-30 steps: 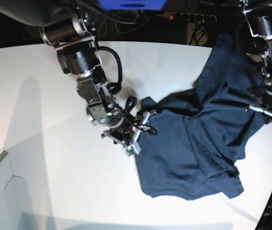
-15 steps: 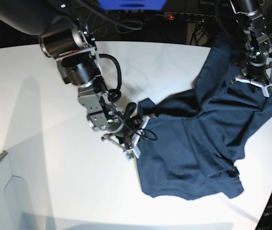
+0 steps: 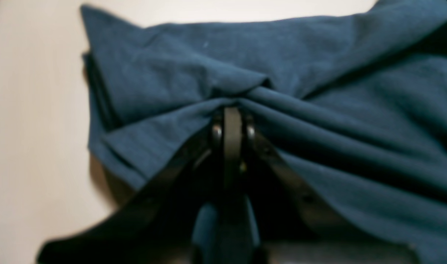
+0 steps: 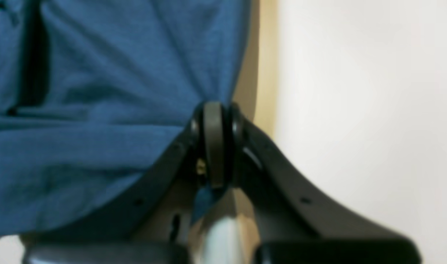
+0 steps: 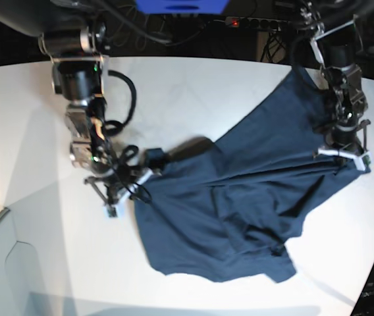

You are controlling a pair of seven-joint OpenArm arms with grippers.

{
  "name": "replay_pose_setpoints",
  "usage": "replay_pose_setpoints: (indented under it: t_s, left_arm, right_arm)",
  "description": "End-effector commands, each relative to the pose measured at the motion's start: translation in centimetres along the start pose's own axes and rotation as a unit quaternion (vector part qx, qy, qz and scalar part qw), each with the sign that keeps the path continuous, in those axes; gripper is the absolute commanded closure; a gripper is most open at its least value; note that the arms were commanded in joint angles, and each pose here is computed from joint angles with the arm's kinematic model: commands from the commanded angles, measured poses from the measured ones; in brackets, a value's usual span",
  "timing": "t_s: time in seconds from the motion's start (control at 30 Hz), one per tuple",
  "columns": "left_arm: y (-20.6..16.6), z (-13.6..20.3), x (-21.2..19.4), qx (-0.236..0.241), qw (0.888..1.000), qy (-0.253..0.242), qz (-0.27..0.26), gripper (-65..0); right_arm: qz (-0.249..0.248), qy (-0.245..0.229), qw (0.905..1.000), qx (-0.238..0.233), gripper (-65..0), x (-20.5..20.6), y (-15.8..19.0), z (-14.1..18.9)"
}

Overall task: Layout the t-shirt on the table in an organized manner, then fold the t-shirt properly
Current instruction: 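Regrasp the shirt edges with both grippers and spread them apart, then pull the shirt's shoulder corners apart with both grippers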

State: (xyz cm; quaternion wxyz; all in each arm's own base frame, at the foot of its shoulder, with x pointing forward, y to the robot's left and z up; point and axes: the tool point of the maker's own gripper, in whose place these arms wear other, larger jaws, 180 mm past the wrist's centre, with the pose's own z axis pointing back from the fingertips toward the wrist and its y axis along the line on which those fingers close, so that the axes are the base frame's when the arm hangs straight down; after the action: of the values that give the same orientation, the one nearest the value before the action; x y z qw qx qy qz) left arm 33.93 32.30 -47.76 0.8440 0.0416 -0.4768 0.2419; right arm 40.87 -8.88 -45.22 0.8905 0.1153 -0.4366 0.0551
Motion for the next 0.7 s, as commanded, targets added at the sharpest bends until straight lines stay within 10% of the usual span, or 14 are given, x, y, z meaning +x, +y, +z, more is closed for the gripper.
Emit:
replay_pose_setpoints:
  t_s: [0.0,0.47,0.67]
  left_arm:
    - [-0.5,-0.6,-0.5,0.001,0.999,0.032,-0.004,-0.1]
    - [-16.6,-3.9,12.4,-0.135,0.983,-0.065,-0.111,-0.1]
    - [-17.6,-1.7,16.6,-0.149,0.972,-0.133,-0.125,-0.4]
  right_arm:
    - [0.011,-0.037,0.9992,-0.012,0.0,2.3,-1.1,0.8]
    - [0.035,-0.037,0.9985,0.017,0.0,-5.9,5.1,10.7]
    - [0.054,0.003,0.9975,0.044,-25.4,-7.0,7.4,10.6]
